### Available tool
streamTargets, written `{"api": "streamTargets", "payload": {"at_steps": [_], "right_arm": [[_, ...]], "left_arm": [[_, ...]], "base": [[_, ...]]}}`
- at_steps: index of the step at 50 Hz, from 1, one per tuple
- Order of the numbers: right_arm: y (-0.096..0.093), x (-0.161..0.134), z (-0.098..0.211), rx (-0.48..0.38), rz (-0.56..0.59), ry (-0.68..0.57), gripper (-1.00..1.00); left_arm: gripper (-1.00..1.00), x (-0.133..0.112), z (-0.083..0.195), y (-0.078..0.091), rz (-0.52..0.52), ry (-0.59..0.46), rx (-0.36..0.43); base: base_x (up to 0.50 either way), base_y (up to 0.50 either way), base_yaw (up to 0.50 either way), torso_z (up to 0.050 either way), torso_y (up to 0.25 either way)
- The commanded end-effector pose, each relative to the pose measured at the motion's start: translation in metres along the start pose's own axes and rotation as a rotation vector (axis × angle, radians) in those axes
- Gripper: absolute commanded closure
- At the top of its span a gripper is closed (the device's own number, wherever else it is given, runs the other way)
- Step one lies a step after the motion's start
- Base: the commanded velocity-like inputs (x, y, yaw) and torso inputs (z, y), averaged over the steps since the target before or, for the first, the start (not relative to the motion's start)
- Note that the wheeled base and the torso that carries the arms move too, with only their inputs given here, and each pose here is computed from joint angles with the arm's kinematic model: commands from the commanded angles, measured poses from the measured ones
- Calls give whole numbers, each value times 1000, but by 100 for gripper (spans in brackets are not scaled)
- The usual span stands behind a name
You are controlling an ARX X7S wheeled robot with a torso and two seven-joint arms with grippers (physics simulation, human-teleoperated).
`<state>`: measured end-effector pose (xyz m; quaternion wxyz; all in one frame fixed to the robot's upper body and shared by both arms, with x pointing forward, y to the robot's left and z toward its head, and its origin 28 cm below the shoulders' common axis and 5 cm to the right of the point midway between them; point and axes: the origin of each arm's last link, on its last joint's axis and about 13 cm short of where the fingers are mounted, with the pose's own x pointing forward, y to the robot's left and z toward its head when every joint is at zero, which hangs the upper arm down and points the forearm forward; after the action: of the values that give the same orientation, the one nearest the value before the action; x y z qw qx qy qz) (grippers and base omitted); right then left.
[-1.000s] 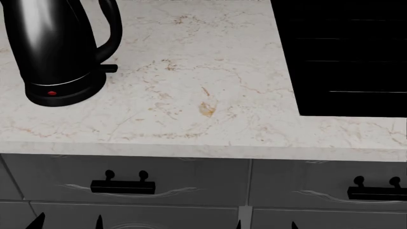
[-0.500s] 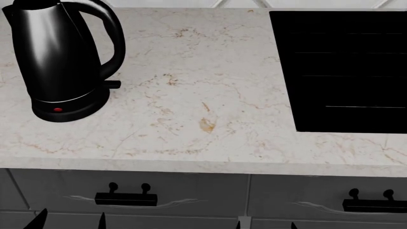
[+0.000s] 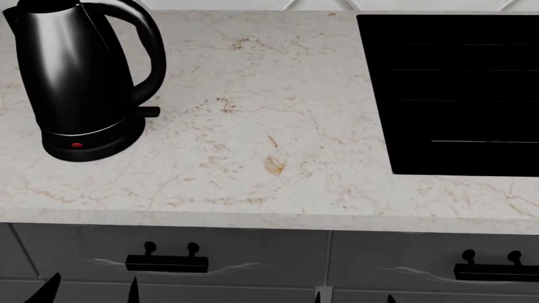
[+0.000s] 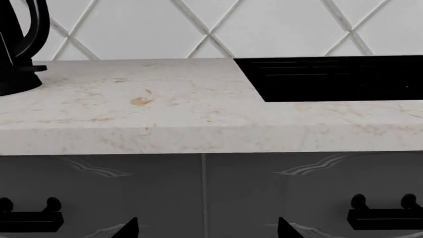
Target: Close the lid of the electric kettle.
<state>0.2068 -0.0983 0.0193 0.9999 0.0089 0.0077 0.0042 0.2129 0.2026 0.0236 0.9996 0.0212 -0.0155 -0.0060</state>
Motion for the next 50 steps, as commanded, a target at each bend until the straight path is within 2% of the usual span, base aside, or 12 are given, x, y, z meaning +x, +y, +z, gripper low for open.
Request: {"api": "streamTargets", "payload": {"at_steps": [1, 12, 17, 40, 50], "right_arm": [[-5, -6, 30, -3, -6, -8, -100], [-8, -19, 72, -6, 39, -59, -100], [-9, -26, 99, -22, 62, -101, -100], [-16, -37, 165, -81, 86, -213, -100], [-17, -42, 190, -139, 108, -246, -100]], "left_arm": [[-100, -5, 29, 3, 5, -21, 11], [-100, -25, 80, 4, -66, -90, 47], [-100, -33, 106, 10, -80, -137, 84], [-100, -48, 167, 27, -73, -252, 155], [-100, -50, 191, 33, -62, -296, 176]], "base": [[0, 0, 0, 0, 0], [0, 0, 0, 0, 0], [0, 0, 0, 0, 0], [0, 0, 0, 0, 0], [0, 0, 0, 0, 0]]}}
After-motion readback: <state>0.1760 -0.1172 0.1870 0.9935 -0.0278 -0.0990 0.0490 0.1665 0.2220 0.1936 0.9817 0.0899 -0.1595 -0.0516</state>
